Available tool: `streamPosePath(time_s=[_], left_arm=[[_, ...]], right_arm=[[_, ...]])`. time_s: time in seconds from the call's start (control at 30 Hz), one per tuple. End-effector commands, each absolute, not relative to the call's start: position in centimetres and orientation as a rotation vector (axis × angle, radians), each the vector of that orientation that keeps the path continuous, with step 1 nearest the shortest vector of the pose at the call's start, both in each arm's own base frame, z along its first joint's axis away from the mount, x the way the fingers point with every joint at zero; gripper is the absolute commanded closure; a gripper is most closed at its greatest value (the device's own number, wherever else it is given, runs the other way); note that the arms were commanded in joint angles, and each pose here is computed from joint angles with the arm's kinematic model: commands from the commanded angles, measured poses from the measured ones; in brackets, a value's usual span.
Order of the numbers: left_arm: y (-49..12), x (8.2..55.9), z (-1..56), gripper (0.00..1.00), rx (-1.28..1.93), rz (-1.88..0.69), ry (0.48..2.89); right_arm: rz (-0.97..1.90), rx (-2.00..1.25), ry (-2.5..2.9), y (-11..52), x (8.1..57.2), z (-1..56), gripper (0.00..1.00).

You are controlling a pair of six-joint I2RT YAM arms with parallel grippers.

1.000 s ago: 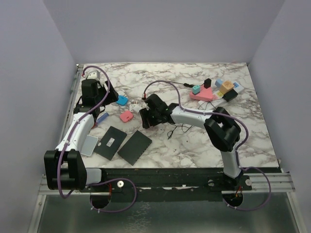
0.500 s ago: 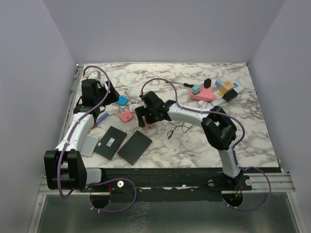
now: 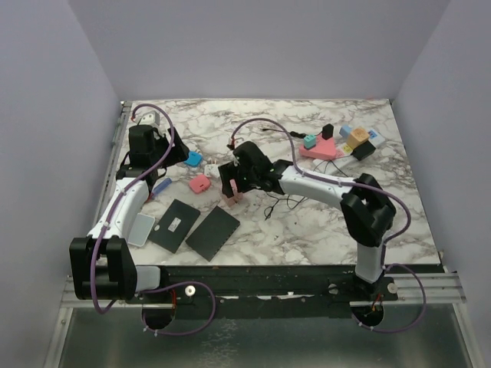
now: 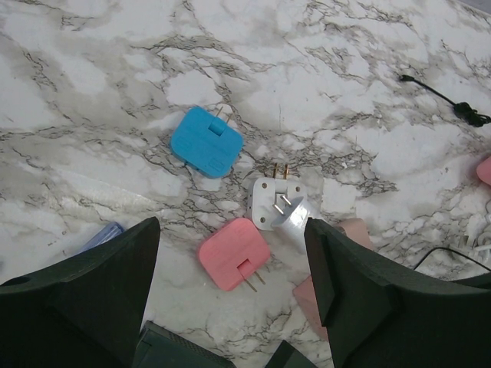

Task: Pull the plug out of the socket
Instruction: Place the socket at the center of the board.

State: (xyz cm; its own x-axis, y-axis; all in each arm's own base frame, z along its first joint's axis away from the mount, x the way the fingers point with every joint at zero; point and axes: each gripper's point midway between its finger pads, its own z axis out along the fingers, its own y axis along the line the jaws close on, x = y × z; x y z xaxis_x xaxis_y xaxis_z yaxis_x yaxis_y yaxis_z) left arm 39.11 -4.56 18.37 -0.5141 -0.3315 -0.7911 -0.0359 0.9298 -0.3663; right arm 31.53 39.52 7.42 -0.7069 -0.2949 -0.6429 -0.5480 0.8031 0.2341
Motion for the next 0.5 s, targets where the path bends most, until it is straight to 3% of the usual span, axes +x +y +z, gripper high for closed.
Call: streamPosePath(time_s=[0.0,0.2,0.47], left_arm=[[-4.5,39.1,18.6,0.2,-0.236,-0.37,2.094],[-4.8,39.1,18.2,0.2,-0.226,-0.376,2.105],[-6.3,39.0,17.5,0.2,-0.189,-0.405,2.13]], right_arm=[[0.489,-0.53,2.161,37.6,33.6,15.1,0.1],[0.274,-0.385,2.235,28.8,35.0,15.8,0.09],[0.072,0.24,2.323,16.7,35.5,13.2,0.07]])
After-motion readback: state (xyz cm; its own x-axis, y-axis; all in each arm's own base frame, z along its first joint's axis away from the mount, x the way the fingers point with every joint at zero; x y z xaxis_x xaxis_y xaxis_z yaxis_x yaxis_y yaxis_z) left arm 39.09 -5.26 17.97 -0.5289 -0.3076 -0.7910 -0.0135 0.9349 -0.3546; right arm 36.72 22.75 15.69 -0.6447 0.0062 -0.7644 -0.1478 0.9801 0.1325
